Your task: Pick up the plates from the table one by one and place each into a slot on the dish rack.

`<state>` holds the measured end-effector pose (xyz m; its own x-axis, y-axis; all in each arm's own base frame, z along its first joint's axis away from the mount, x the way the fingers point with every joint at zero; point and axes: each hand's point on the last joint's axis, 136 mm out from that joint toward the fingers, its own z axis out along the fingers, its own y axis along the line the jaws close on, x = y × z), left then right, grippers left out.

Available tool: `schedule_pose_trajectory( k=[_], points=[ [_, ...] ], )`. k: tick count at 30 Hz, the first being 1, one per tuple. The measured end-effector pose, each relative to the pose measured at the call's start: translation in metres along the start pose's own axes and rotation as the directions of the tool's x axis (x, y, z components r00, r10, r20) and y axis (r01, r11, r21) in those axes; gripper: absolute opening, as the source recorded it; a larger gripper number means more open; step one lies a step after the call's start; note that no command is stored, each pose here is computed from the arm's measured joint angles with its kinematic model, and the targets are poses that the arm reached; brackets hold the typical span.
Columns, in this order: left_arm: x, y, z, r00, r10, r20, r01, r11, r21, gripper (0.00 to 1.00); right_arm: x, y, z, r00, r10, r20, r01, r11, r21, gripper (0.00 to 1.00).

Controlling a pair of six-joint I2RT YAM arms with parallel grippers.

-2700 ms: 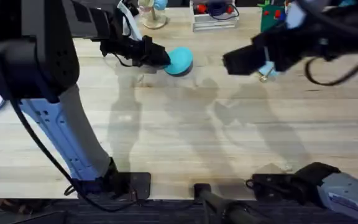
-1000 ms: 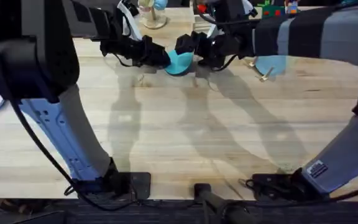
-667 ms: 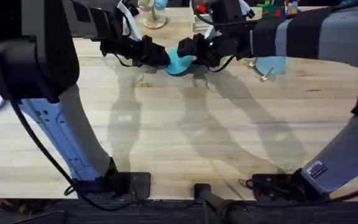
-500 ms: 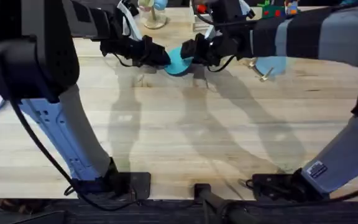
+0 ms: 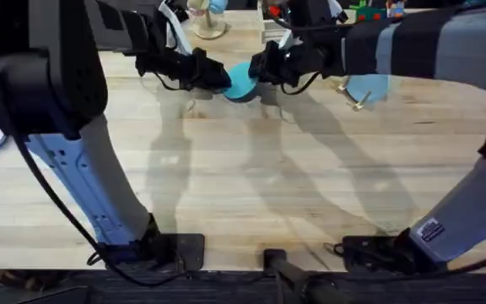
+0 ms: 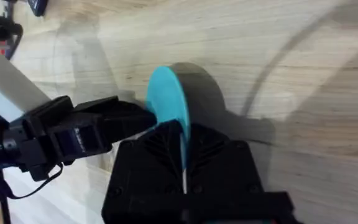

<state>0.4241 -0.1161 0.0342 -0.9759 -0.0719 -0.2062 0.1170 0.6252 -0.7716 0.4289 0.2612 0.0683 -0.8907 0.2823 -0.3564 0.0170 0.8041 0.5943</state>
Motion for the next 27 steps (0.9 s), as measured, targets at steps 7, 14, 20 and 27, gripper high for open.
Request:
schedule_pose_trajectory(
  k=[7, 14, 20, 27],
  points=[
    [0.004, 0.000, -0.006, 0.998, -0.047, -0.038, 0.045, 0.998, -0.037, 0.041, 0.004, 0.003, 0.000, 1.000, -0.015, -0.022, 0.014, 1.000, -0.021, 0.028],
    [0.014, 0.000, -0.029, 0.991, -0.070, -0.116, 0.047, 0.982, -0.185, 0.040, 0.006, 0.010, -0.004, 0.989, -0.142, -0.028, 0.140, 0.989, -0.045, 0.029],
    [0.002, -0.040, -0.078, 0.996, 0.064, -0.066, -0.080, 0.956, -0.282, 0.041, 0.000, 0.025, -0.041, 0.962, -0.273, -0.003, 0.272, 0.961, -0.050, 0.029],
    [0.015, -0.091, -0.138, 0.985, 0.174, -0.006, -0.163, 0.908, -0.386, 0.040, 0.000, 0.016, -0.104, 0.923, -0.383, -0.029, 0.383, 0.924, -0.002, 0.029]
  ],
)
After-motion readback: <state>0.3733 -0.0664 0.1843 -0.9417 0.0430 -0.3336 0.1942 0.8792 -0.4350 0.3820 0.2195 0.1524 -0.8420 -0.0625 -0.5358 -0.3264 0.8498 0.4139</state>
